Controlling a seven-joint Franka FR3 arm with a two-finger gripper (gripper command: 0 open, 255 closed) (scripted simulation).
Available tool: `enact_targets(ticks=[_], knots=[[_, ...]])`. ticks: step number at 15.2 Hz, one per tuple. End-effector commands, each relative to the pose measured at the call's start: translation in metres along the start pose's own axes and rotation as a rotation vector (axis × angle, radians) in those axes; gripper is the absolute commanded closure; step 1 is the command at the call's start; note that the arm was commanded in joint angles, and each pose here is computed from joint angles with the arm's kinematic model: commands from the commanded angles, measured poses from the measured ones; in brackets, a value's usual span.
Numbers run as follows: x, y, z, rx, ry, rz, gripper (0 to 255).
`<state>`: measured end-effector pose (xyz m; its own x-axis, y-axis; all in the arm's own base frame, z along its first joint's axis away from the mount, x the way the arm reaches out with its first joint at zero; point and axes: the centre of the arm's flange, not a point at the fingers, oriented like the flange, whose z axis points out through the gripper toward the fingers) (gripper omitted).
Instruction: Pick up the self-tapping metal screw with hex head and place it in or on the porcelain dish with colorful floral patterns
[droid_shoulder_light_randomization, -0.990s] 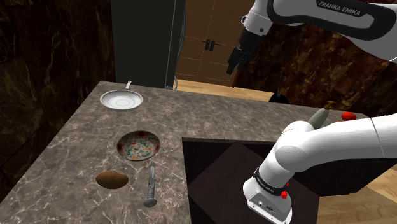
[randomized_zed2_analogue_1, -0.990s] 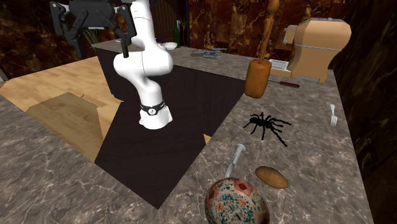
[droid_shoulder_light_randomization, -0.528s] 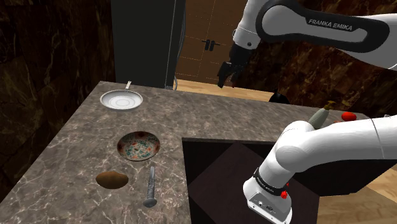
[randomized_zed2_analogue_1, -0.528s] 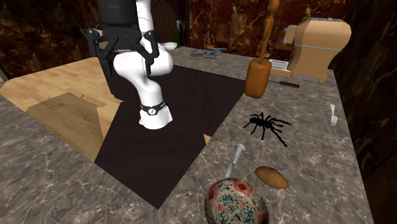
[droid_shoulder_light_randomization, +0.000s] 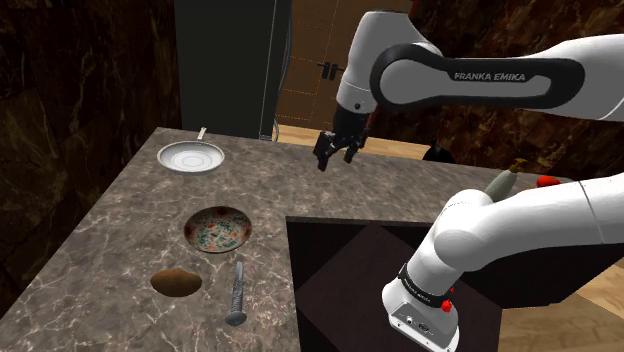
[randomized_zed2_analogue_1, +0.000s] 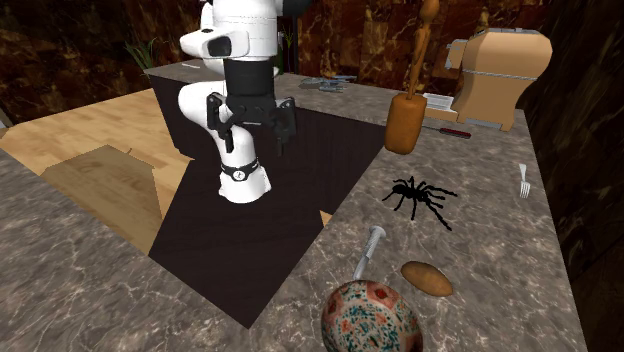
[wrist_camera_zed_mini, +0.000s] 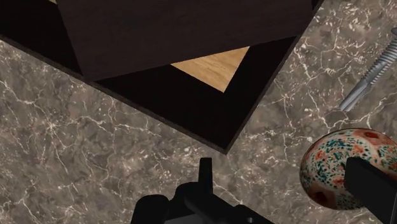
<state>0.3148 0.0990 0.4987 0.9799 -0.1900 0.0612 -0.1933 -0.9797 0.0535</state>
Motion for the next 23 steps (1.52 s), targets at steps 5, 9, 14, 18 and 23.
enact_targets(ticks=[5,9,14,18,23], knots=[[-0.007,-0.058,0.056,-0.014,-0.042,0.104,0],[-0.01,-0.097,0.092,-0.023,-0.071,0.172,0],[-0.011,-0.145,0.139,-0.035,-0.106,0.256,0],[-0.01,-0.183,0.176,-0.044,-0.134,0.324,0],[-0.007,-0.229,0.223,-0.056,-0.169,0.408,0]])
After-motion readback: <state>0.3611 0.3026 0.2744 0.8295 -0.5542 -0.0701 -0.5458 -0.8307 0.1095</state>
